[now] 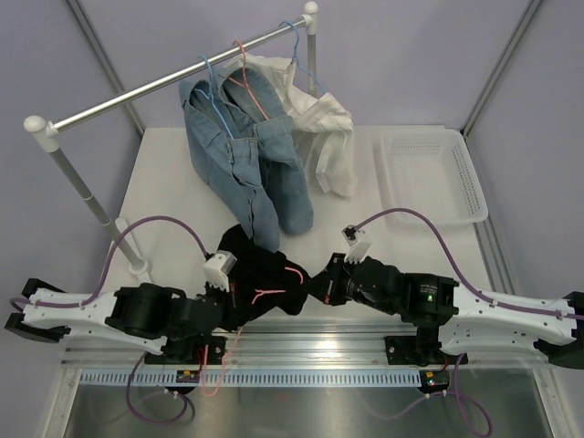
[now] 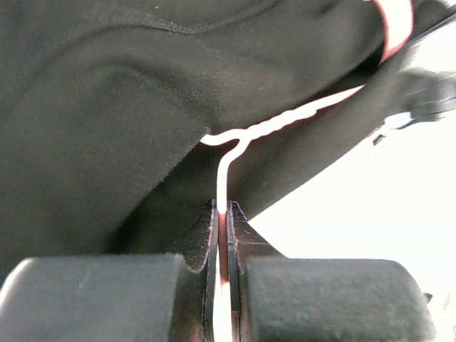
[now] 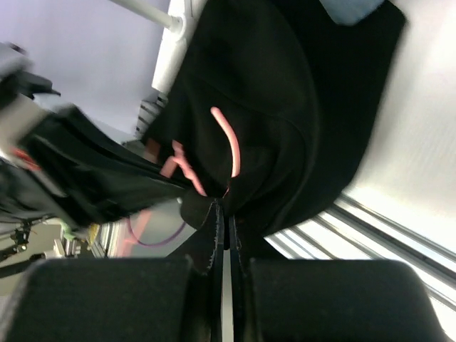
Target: Remove the skirt from the hanger
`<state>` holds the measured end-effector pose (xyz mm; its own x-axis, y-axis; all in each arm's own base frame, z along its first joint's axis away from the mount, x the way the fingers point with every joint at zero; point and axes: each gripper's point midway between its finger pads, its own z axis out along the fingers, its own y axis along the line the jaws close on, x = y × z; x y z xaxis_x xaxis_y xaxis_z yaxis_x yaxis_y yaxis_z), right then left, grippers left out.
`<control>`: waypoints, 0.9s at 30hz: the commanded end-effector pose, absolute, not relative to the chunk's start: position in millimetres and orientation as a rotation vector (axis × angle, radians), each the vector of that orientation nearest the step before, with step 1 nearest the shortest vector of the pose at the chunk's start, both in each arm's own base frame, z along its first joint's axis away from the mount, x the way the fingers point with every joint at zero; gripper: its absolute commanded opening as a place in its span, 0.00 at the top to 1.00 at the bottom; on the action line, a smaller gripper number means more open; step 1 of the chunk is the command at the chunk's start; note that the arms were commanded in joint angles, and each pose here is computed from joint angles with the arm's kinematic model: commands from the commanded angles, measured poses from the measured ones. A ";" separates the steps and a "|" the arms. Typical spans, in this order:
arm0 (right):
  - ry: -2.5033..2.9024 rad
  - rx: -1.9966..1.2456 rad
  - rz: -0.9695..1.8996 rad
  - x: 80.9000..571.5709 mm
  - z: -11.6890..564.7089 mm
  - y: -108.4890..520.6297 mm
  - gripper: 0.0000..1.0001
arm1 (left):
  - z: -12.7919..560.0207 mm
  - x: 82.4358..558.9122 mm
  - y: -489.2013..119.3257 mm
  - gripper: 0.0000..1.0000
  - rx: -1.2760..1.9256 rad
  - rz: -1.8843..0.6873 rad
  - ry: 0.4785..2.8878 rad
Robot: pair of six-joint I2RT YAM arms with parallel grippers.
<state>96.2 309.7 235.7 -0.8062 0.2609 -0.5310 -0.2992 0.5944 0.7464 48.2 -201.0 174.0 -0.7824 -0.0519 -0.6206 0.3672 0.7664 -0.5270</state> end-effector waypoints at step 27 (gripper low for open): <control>2.103 0.073 0.728 186.1 272.3 253.1 1.00 | 362.2 -2.6 -244.7 1.00 0.447 -1.688 1.829</control>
<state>147.7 292.2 230.9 -0.7209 0.2162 -0.6584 -0.2757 0.7822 0.5587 21.6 -238.5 295.4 -0.7535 -0.0984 -0.6501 0.5631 0.4138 -0.7153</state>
